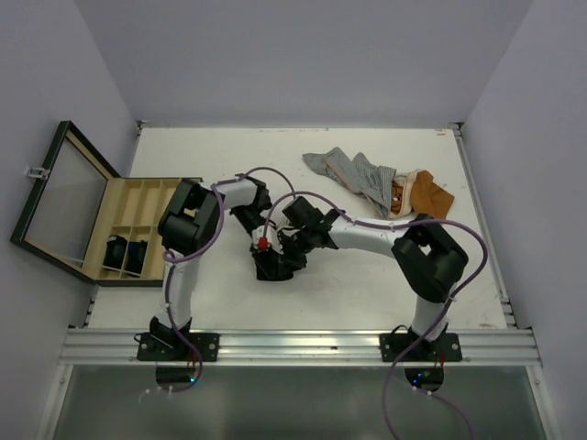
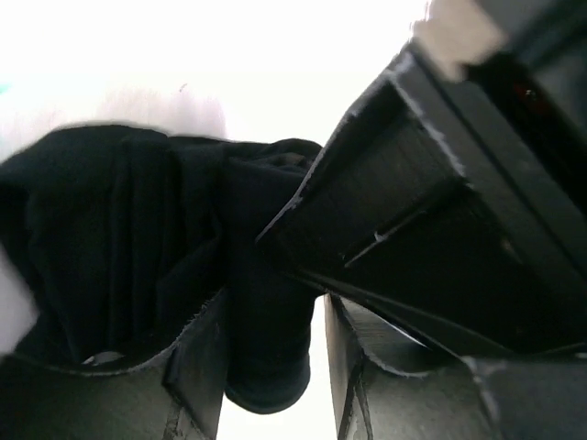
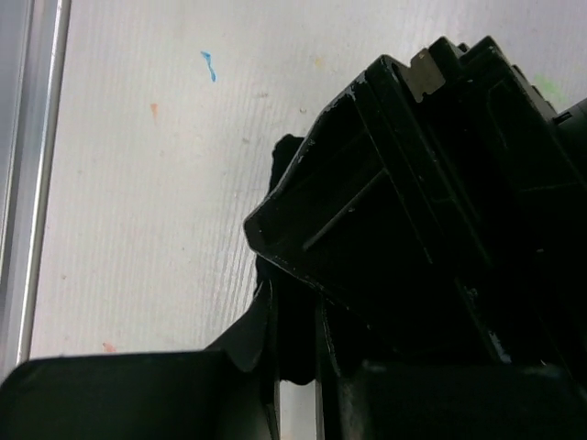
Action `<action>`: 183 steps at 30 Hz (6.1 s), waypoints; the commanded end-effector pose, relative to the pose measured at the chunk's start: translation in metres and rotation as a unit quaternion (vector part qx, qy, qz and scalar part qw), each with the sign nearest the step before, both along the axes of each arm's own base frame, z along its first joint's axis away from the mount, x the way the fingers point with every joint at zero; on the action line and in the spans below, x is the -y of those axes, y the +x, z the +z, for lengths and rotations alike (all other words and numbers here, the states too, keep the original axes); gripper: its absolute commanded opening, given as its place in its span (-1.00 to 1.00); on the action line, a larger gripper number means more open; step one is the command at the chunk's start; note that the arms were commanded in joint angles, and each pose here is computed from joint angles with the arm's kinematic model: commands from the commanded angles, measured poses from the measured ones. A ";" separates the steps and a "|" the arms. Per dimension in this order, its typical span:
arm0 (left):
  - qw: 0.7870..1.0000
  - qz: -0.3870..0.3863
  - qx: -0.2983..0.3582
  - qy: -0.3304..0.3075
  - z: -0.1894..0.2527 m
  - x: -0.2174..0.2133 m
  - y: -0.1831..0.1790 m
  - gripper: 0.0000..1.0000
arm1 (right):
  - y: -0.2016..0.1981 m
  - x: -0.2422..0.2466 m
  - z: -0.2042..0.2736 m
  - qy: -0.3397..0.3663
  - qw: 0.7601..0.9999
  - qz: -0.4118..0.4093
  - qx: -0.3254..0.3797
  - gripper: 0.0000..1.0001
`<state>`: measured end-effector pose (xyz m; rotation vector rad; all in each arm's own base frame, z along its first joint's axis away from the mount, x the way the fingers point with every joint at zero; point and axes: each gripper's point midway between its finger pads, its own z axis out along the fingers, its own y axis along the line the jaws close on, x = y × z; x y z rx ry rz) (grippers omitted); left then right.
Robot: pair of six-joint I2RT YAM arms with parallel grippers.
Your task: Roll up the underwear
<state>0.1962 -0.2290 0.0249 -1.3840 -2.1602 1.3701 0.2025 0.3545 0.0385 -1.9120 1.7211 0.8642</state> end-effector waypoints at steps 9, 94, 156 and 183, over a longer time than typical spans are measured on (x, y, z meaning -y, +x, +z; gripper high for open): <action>0.931 0.140 0.331 -0.067 0.065 -0.048 0.148 0.08 | -0.035 0.024 -0.039 -0.083 0.970 -0.043 -0.223 -1.00; 0.982 -0.092 0.134 0.095 -0.068 -0.013 0.009 -1.00 | 0.044 0.042 0.054 0.088 0.986 -0.096 0.102 0.31; 0.795 -0.060 0.604 -0.019 0.041 -0.026 -0.009 0.46 | -0.005 0.018 -0.074 -0.069 0.938 -0.155 -0.302 -1.00; 0.818 -0.110 0.563 0.045 -0.031 -0.030 -0.004 0.00 | -0.004 0.024 -0.105 -0.125 0.901 -0.170 -0.380 -1.00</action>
